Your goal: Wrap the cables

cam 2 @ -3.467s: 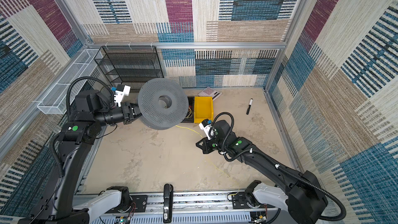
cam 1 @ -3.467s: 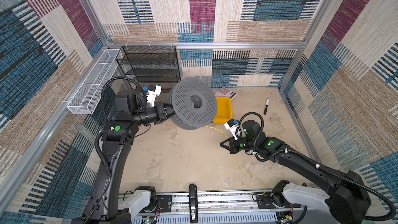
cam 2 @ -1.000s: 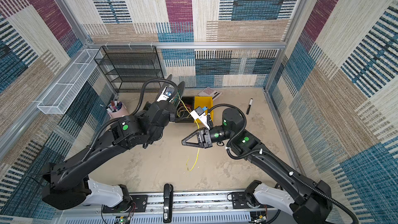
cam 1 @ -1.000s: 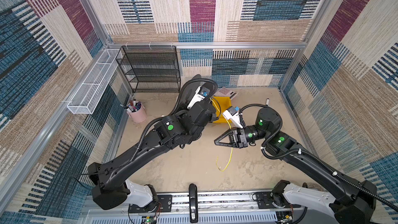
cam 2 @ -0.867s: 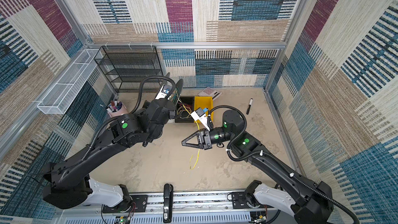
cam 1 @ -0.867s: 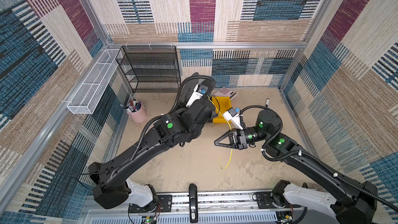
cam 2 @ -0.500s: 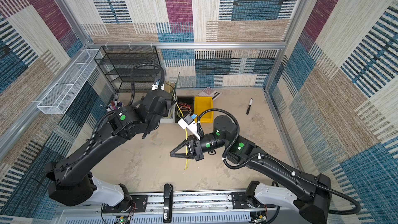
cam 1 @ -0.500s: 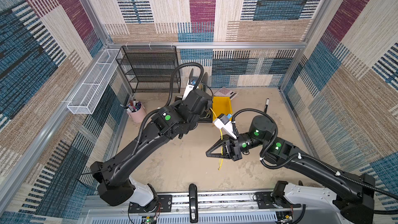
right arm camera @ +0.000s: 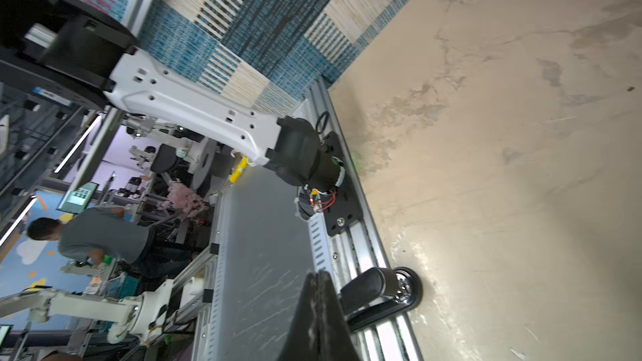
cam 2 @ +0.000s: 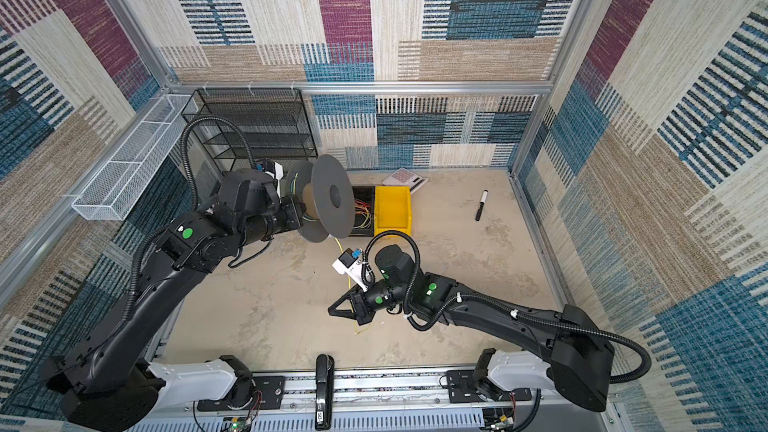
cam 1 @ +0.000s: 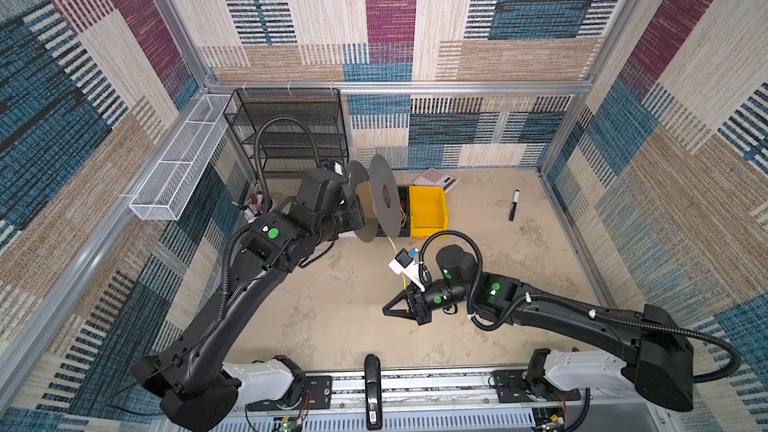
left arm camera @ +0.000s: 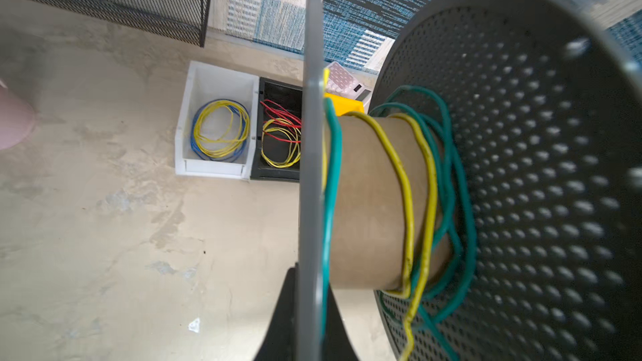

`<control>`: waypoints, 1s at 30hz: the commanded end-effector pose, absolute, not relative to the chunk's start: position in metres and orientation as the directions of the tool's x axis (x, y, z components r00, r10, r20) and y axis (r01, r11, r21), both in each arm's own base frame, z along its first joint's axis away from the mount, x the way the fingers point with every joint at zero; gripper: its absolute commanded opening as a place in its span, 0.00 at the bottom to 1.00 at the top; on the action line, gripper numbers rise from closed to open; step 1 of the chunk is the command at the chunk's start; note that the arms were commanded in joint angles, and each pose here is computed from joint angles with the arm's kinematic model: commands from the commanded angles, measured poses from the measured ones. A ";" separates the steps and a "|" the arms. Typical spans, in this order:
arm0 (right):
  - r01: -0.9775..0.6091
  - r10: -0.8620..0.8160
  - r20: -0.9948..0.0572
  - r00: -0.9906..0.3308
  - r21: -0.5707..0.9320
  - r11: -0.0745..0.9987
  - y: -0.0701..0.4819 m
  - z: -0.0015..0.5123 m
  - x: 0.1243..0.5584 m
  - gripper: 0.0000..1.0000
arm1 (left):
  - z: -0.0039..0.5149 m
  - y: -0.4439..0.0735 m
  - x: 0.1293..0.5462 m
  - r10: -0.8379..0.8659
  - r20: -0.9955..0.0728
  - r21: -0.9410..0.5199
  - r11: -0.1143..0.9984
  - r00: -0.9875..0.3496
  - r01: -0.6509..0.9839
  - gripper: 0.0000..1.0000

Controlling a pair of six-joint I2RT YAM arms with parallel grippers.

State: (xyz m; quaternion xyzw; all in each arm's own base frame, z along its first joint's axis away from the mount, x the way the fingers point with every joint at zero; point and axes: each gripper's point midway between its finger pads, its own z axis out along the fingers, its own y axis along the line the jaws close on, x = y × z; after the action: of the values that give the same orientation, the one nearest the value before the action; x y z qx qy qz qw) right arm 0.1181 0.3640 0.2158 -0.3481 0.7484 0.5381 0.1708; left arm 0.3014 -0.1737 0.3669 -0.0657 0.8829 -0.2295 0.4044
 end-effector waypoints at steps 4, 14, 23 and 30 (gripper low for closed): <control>-0.642 -0.381 -0.520 -0.765 0.661 0.388 0.326 0.156 0.123 0.00 | 0.447 -0.175 0.311 -0.473 -0.651 -0.701 0.674 -0.593 0.231 0.00; -0.634 -0.355 -0.544 -0.761 0.741 0.223 0.329 0.181 0.116 0.04 | 0.437 -0.186 0.298 -0.390 -0.580 -0.761 0.572 -0.715 0.306 0.00; -0.652 -0.361 -0.566 -0.741 0.735 0.187 0.322 0.193 0.106 0.00 | 0.428 -0.179 0.300 -0.363 -0.600 -0.721 0.632 -0.713 0.285 0.00; -0.586 -0.318 -0.503 -0.804 0.762 0.275 0.303 0.171 0.104 0.00 | 0.442 -0.168 0.305 -0.425 -0.596 -0.750 0.599 -0.682 0.282 0.00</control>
State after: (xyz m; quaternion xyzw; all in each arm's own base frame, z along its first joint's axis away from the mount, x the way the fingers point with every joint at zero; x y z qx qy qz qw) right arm 0.1114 0.3166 0.1963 -0.3235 0.7496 0.5503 0.1752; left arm 0.2866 -0.1704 0.3911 -0.0575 0.8579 -0.4070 0.3084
